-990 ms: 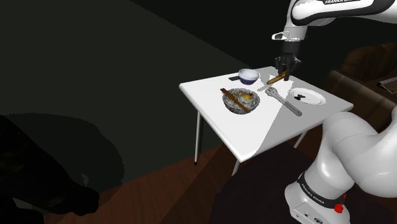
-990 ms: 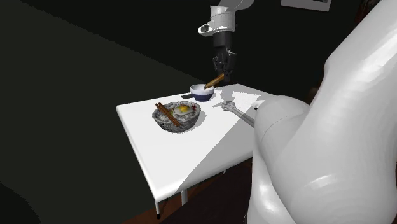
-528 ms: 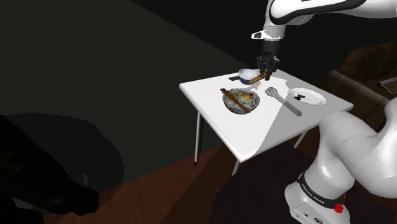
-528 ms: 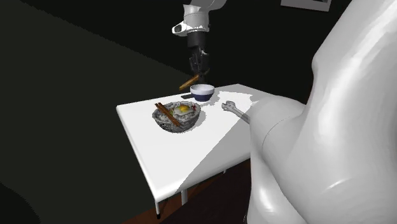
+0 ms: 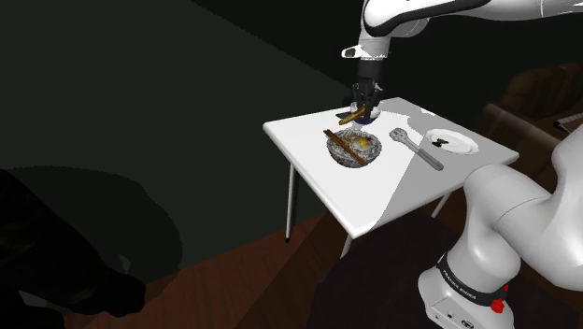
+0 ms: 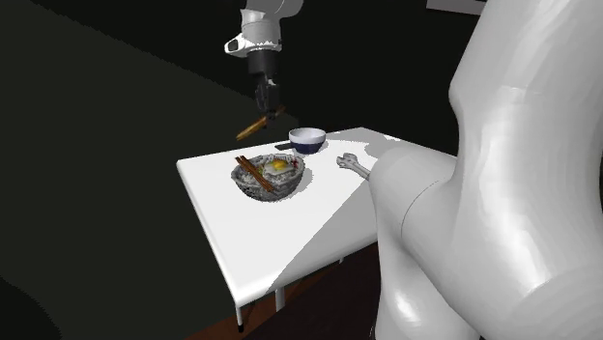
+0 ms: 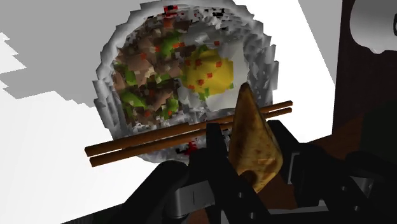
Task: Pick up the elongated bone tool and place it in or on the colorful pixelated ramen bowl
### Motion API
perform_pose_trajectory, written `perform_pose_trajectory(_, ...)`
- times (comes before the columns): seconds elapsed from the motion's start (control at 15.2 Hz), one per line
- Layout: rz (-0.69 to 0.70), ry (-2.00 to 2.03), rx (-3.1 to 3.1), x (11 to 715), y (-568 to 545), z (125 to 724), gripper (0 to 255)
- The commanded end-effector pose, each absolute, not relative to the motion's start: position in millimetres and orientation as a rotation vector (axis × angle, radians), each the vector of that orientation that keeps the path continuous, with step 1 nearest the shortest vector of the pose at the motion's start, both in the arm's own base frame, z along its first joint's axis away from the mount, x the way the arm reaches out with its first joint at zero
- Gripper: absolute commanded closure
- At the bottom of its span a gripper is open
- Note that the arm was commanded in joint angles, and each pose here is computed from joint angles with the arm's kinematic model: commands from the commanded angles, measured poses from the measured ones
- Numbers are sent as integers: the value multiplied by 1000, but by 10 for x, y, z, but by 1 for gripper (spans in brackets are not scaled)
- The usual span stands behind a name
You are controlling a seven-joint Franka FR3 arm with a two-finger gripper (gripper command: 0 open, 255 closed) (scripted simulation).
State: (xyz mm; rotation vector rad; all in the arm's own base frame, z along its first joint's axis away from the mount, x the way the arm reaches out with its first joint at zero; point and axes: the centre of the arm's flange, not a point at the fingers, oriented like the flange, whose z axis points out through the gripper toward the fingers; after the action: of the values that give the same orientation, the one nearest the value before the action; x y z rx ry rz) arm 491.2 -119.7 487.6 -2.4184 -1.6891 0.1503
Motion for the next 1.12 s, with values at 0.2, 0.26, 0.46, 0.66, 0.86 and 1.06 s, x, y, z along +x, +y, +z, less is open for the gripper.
perform_pose_trajectory(0.2, 150, -1688, -2419, 4919, -1176, 4626, 255)
perform_pose_trajectory(0.26, 150, -1688, -2419, 4919, -1176, 4574, 255)
perform_pose_trajectory(0.46, 150, -1688, -2419, 4919, -1176, 4415, 255)
perform_pose_trajectory(0.66, 150, -1688, -2419, 4919, -1176, 4257, 255)
perform_pose_trajectory(0.86, 150, -1688, -2419, 4919, -1176, 4185, 255)
perform_pose_trajectory(1.06, 150, -1688, -2419, 4919, -1176, 4185, 255)
